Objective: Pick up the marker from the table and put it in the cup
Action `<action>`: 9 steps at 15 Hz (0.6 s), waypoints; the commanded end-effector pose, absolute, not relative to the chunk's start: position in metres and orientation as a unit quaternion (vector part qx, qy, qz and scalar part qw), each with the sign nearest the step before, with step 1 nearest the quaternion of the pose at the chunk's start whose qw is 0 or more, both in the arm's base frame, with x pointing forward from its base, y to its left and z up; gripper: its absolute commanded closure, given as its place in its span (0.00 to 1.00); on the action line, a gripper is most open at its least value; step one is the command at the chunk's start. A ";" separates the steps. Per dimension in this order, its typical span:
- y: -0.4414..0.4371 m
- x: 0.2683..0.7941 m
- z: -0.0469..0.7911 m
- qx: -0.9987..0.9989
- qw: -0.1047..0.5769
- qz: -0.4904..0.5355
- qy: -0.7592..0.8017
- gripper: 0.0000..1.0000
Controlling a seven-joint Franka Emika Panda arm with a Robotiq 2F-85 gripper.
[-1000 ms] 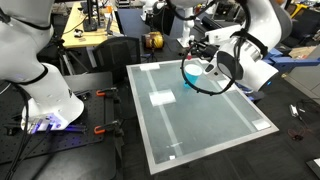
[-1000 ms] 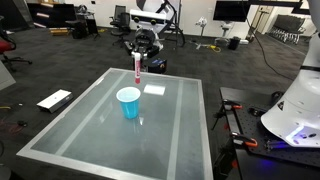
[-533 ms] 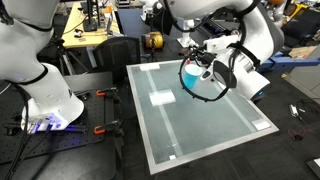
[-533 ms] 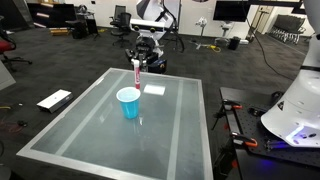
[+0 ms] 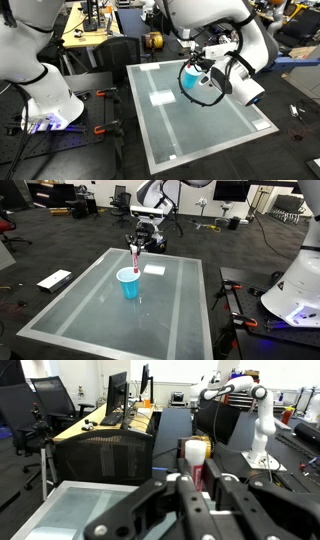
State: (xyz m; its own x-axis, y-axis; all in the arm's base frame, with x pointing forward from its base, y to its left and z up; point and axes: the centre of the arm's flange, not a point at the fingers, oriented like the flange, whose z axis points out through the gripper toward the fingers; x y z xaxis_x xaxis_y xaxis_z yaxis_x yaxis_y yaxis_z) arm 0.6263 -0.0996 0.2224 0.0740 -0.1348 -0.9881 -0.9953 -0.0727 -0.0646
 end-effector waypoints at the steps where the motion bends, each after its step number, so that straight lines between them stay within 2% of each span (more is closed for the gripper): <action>1: -0.102 0.636 0.215 -0.564 0.472 0.450 0.507 0.95; 9: -0.104 0.644 0.199 -0.564 0.471 0.441 0.515 0.95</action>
